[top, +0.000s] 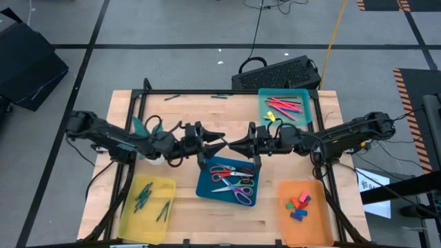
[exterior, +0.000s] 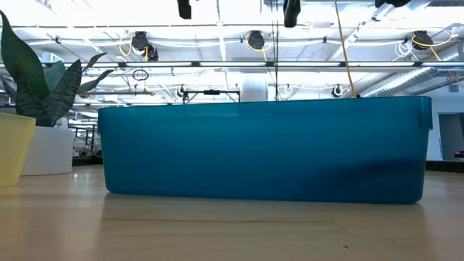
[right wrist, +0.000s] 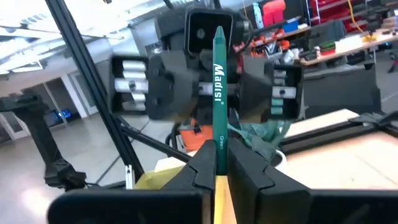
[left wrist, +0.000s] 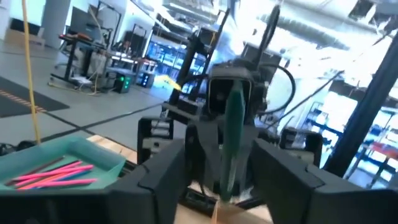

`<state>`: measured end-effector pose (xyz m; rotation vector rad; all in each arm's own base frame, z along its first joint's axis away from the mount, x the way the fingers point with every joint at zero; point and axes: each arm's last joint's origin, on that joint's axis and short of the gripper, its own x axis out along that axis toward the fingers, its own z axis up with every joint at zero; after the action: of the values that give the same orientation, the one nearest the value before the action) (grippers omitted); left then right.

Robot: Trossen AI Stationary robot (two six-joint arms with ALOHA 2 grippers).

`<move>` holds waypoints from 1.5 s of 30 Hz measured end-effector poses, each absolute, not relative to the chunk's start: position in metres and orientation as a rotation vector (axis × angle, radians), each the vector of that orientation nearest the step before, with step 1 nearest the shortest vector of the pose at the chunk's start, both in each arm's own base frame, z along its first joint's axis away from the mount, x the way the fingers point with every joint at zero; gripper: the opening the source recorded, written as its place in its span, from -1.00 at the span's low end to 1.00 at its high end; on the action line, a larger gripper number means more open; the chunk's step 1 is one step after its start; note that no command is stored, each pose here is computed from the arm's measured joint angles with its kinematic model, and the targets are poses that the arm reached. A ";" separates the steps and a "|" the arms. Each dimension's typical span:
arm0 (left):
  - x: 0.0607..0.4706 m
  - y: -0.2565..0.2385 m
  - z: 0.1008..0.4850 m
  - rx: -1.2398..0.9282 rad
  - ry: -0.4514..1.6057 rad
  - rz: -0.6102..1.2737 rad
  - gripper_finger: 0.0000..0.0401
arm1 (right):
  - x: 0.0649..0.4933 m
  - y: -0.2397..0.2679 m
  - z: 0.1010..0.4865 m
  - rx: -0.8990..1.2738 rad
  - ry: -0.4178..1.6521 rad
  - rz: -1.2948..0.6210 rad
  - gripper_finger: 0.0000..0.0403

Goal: Sort crayons/erasers/pens/pencils in bins
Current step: Put the green crayon into the yellow bin

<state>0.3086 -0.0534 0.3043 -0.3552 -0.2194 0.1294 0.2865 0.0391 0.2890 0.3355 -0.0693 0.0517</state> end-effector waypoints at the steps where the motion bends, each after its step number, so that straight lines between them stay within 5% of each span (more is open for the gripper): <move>1: 0.309 -0.052 0.304 -0.367 -0.226 0.131 -0.09 | 0.287 0.039 0.288 0.335 -0.063 0.044 -0.92; 9: 0.311 -0.044 0.304 -0.397 -0.221 0.103 -0.90 | 0.287 0.035 0.287 0.311 -0.060 0.010 -0.92; 15: 0.313 -0.035 0.300 -0.390 -0.183 0.129 -0.90 | 0.288 0.028 0.282 0.297 -0.008 -0.021 -0.81; 20: 0.303 -0.026 0.302 -0.390 -0.068 0.177 -0.90 | 0.288 0.019 0.274 0.301 0.072 -0.062 -0.40; 29: 0.241 -0.059 0.343 -0.667 0.640 0.327 -0.90 | 0.285 -0.016 0.262 0.028 0.220 -0.179 0.23; 37: 0.181 -0.159 0.323 -1.032 1.122 0.366 -0.90 | 0.282 -0.019 0.251 -0.085 0.381 -0.220 0.23; 45: 0.148 -0.227 0.270 -0.949 1.413 0.553 -0.90 | 0.290 0.041 0.311 -0.193 0.564 -0.198 0.16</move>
<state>0.1482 -0.2268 0.2697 -0.9491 1.4134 0.5528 0.2898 0.0415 0.3108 -0.1925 0.5639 -0.1984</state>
